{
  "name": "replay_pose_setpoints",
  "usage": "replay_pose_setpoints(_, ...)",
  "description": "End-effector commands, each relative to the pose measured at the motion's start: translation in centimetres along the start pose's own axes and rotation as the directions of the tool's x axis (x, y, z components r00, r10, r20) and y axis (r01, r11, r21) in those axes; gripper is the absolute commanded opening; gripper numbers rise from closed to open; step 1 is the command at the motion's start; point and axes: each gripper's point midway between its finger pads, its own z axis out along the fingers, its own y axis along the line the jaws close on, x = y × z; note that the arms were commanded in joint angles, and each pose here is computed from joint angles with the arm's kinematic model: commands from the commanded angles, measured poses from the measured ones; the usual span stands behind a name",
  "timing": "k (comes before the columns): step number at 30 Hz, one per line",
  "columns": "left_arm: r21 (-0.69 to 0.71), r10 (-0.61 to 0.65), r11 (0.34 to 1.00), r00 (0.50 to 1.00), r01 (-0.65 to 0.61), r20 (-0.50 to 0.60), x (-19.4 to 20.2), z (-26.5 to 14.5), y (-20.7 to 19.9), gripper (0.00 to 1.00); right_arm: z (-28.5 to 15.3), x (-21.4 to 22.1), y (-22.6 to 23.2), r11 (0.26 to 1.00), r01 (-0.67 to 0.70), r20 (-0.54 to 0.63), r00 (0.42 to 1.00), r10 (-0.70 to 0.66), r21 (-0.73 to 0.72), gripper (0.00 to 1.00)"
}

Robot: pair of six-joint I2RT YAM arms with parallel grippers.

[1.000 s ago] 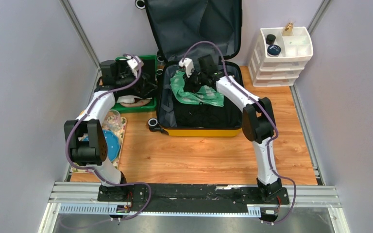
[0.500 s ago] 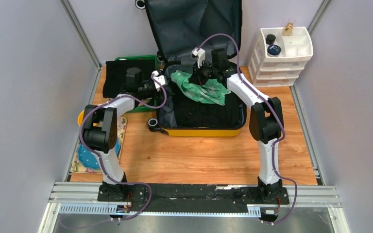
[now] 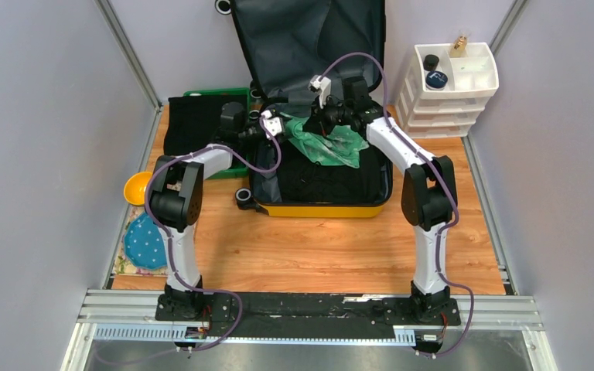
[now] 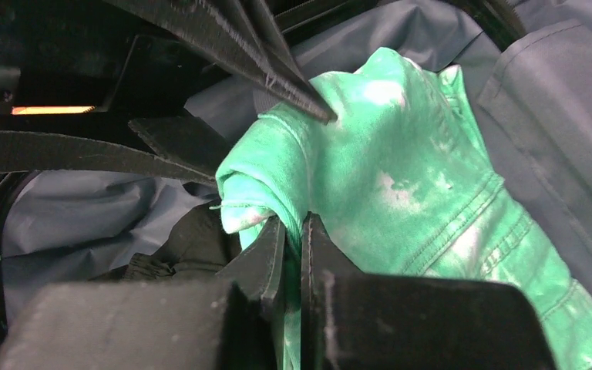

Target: Open, take out, and arrange the luggage

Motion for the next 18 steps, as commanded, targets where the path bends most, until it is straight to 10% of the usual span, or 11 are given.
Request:
replay_pose_setpoints(1,0.024,0.054,0.998,0.993,-0.057,0.108,-3.2,1.5,1.2,0.51,-3.0,-6.3,3.2,0.991,0.116,0.125,0.986,-0.108,-0.06,0.0)
replay_pose_setpoints(6,0.061,-0.027,0.998,0.989,0.018,0.149,-4.9,1.5,1.3,0.0,-4.1,-6.7,3.0,0.991,0.132,0.119,0.985,-0.128,-0.027,0.02)
replay_pose_setpoints(11,0.062,-0.073,0.996,0.988,0.065,0.137,-5.6,1.2,1.4,0.0,-6.6,-7.0,1.3,0.986,0.154,0.11,0.981,-0.16,0.066,0.79)
replay_pose_setpoints(18,0.045,-0.112,0.993,0.984,0.106,0.138,-6.7,1.2,2.6,0.0,-6.7,-4.7,2.4,0.951,0.297,0.092,0.948,-0.305,0.087,0.95)
